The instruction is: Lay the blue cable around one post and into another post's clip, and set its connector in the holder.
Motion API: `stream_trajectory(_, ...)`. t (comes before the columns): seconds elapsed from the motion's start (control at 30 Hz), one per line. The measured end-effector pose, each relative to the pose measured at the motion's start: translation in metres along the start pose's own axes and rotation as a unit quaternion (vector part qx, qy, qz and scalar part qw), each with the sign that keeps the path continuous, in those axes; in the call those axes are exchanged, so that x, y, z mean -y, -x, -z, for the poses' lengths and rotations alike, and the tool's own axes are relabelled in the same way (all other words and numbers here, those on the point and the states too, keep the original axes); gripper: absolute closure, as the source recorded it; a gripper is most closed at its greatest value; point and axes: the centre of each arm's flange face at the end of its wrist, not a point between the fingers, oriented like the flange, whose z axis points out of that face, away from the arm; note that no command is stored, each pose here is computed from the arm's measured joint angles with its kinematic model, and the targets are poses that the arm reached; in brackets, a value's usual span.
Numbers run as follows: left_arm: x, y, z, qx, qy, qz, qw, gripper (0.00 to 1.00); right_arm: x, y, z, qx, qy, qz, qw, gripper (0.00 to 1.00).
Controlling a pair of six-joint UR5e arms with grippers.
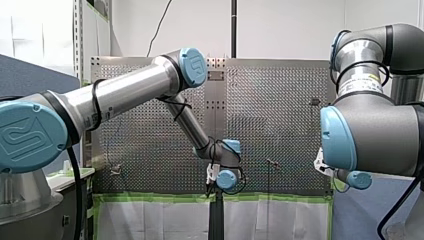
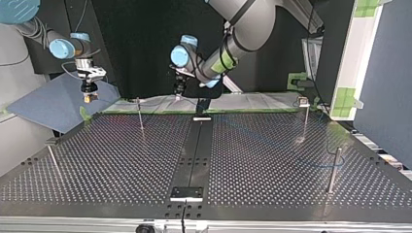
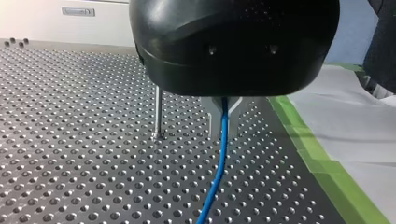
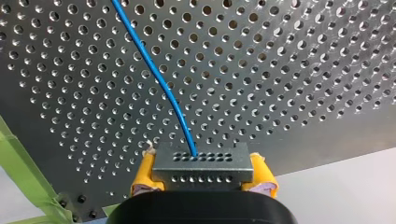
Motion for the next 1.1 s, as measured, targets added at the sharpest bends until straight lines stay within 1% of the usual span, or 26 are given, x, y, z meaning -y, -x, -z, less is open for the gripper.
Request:
stream_trajectory(0.1,0.001,0.0,0.003,-0.002,0.007,-0.001,1.0,0.98,-0.001,0.001,0.001,0.004,0.003,0.0027,1.0,1.0)
stream_trajectory(0.23,0.004,0.0,0.006,-0.003,0.013,-0.003,0.9999,0.98,-0.003,0.002,0.004,0.014,0.01,0.0115,0.9998,1.0)
stream_trajectory(0.37,0.008,0.0,0.009,-0.003,0.012,-0.004,0.9999,0.98,-0.004,0.005,0.007,0.027,0.015,0.0227,0.9993,1.0)
stream_trajectory(0.47,0.013,0.0,0.012,-0.003,0.008,-0.006,1.0,0.98,-0.004,0.006,0.009,0.034,0.015,0.0324,0.9988,1.0)
stream_trajectory(0.57,0.02,0.001,0.017,-0.002,0.003,-0.007,1.0,0.98,-0.004,0.007,0.01,0.039,0.016,0.0399,0.9983,1.0)
stream_trajectory(0.67,0.025,0.0,0.021,-0.002,-0.002,-0.01,0.9999,0.98,-0.004,0.007,0.011,0.043,0.013,0.0434,0.998,1.0)
stream_trajectory(0.8,0.032,0.0,0.028,-0.004,-0.005,-0.014,0.9999,0.98,-0.004,0.008,0.012,0.046,0.009,0.0455,0.9978,1.0)
stream_trajectory(0.93,0.034,-0.001,0.034,-0.007,-0.006,-0.018,0.9998,0.98,-0.004,0.007,0.013,0.048,0.007,0.0465,0.9978,1.0)
stream_trajectory(1.1,0.034,0.005,0.042,-0.006,-0.007,-0.019,0.9998,0.98,-0.004,0.005,0.015,0.05,-0.001,0.0471,0.9976,1.0)
